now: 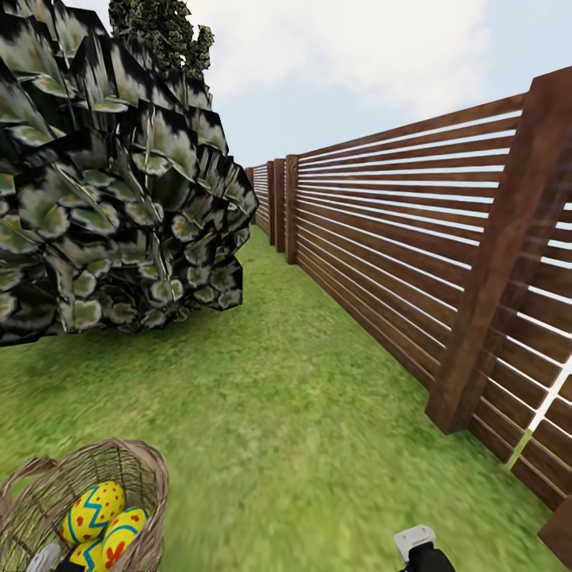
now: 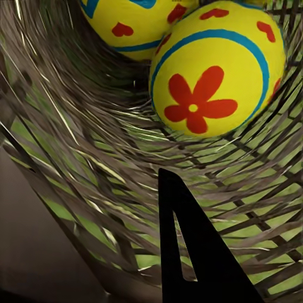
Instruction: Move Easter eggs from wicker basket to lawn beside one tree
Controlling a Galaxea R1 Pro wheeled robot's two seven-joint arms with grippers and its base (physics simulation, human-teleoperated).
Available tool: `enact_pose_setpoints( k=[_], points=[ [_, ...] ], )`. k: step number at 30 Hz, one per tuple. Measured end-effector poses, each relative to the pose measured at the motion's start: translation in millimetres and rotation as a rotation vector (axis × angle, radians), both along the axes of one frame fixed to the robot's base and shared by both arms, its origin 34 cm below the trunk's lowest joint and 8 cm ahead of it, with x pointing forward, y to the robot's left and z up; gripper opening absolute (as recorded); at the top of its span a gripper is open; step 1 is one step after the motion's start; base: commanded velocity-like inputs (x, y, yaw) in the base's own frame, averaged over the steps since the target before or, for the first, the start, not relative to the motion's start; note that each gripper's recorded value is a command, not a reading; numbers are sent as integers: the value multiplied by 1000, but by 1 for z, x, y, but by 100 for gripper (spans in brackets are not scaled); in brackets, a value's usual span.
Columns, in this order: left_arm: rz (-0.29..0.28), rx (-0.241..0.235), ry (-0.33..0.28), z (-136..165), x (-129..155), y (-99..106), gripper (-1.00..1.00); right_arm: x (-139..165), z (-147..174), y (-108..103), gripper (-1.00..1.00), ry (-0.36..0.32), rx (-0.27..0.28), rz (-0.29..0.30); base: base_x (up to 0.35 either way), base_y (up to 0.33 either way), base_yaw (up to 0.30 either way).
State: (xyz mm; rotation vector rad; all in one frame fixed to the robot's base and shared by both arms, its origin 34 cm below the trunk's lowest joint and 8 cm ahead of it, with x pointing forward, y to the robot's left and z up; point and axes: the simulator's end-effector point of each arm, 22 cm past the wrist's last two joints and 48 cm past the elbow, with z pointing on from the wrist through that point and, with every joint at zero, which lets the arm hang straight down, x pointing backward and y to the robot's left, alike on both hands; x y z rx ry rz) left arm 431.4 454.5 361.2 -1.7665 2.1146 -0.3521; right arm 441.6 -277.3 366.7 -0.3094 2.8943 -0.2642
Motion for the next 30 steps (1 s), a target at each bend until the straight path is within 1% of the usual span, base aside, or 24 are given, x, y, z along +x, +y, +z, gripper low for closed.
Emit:
enact_pose_setpoints(
  k=[3, 5, 6, 8, 9, 10, 11, 14, 24, 30],
  points=[
    [-7, 4, 0, 8, 2, 1, -100, 1, 6, 0, 100, 1, 0, -1, 0, 0, 0],
    [-100, 28, 13, 13, 13, -12, -100, 2, 10, -1, 100, 2, 3, -6, 0, 0, 0],
    [-111, 33, 1, 19, 19, -12, -100, 2, 12, -1, 100, 2, 2, -6, 0, 0, 0],
    [-147, 77, 9, 34, 23, 9, -100, 2, 16, 0, 100, 4, 0, -1, 0, 0, 0],
    [-170, 86, 14, 41, 24, 14, -100, 3, 18, 2, 100, 2, 2, 1, 0, 0, 0],
    [-175, 92, -2, 50, 30, 18, -100, 5, 20, 3, 100, -6, 5, 3, 0, 0, 0],
    [-168, 90, -23, 58, 36, 19, -100, 7, 23, 5, 100, -15, 8, 5, 0, 0, 0],
    [-181, 99, -9, 64, 36, 20, -100, 10, 29, 5, 100, -18, 9, 5, 0, 0, 0],
    [-177, 89, -8, 83, 39, 17, -100, 14, 50, 5, 100, -19, 10, 7, 0, 0, 3],
    [-176, 85, -8, 95, 41, 15, -100, 16, 63, 6, 100, -20, 11, 7, 0, 0, 216]
  ],
)
